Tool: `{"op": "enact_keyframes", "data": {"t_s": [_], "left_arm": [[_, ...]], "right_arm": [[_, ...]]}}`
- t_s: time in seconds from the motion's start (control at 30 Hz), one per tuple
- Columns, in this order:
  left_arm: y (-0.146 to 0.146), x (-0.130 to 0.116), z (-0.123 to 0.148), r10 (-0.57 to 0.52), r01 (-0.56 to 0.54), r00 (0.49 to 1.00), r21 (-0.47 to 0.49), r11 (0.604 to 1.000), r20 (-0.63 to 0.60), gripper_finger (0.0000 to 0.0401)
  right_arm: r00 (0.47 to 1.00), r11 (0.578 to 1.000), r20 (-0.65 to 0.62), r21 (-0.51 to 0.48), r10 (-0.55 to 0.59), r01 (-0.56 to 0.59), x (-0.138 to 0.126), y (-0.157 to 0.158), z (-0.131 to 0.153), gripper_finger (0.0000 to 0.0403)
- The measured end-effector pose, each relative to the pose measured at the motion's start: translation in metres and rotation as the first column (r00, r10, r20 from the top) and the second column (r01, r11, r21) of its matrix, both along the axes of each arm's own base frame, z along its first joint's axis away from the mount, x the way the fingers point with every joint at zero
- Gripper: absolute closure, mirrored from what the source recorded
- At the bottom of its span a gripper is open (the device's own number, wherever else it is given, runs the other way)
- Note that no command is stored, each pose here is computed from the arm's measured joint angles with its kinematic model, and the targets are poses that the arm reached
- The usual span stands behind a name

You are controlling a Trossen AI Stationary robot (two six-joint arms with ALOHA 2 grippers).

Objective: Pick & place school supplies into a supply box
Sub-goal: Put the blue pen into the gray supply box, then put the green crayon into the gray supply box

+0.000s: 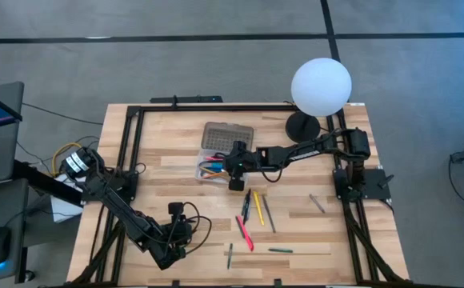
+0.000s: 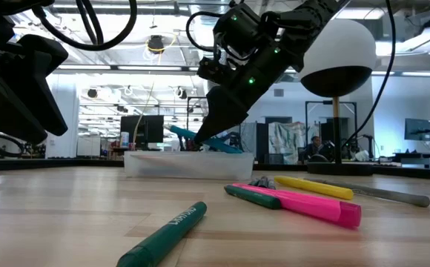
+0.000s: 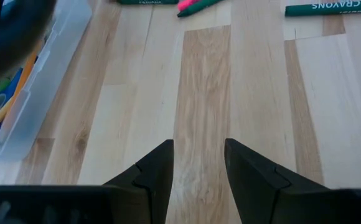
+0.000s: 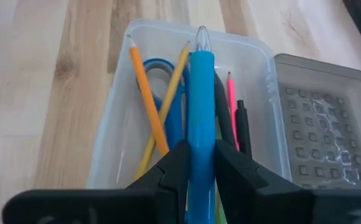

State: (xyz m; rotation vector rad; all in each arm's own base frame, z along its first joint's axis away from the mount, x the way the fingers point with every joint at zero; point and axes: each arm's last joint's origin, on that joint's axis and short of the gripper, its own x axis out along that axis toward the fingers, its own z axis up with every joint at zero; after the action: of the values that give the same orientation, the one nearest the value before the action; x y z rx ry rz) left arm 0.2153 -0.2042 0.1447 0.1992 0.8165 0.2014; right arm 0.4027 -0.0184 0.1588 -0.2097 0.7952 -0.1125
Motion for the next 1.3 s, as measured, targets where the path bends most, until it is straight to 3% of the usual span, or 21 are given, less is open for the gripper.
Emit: {"op": "enact_keyframes", "data": {"t_s": [0.1,0.33,0.5,0.77,0.93,1.13,1.3], "left_arm": [[0.000,0.000,0.000,0.006,-0.006,1.000,0.011,1.000,0.012,0.0263],[0.001,0.000,0.000,0.009,-0.009,1.000,0.018,1.000,0.018,0.0263],[0.002,0.002,0.003,0.028,-0.036,0.995,0.090,0.995,0.092,0.0263],[0.004,0.020,0.006,-0.050,0.029,0.990,0.156,0.987,0.131,0.0263],[0.006,0.037,0.012,-0.196,0.172,0.974,0.193,0.966,0.115,0.0263],[0.020,0.063,0.018,-0.411,0.397,0.906,0.137,0.908,0.099,0.0263],[0.035,0.081,0.023,-0.511,0.500,0.850,0.108,0.859,0.130,0.0263]], "right_arm": [[1.000,1.000,-0.014,-0.006,0.009,-0.009,-0.001,0.000,-0.001,0.0319],[1.000,1.000,-0.012,0.010,-0.007,0.007,-0.001,0.000,-0.001,0.0226],[0.997,0.996,-0.004,-0.035,0.082,-0.082,-0.005,0.021,0.013,0.0187],[0.984,0.984,-0.081,-0.060,0.161,-0.166,-0.037,0.055,0.056,0.0188],[0.984,0.992,-0.136,-0.036,0.118,-0.124,-0.063,0.073,0.075,0.0197],[0.991,0.992,-0.115,-0.097,0.071,-0.083,-0.091,0.095,0.080,0.0205],[0.996,0.993,-0.083,-0.115,0.015,-0.024,-0.121,0.111,0.074,0.0211]]}}
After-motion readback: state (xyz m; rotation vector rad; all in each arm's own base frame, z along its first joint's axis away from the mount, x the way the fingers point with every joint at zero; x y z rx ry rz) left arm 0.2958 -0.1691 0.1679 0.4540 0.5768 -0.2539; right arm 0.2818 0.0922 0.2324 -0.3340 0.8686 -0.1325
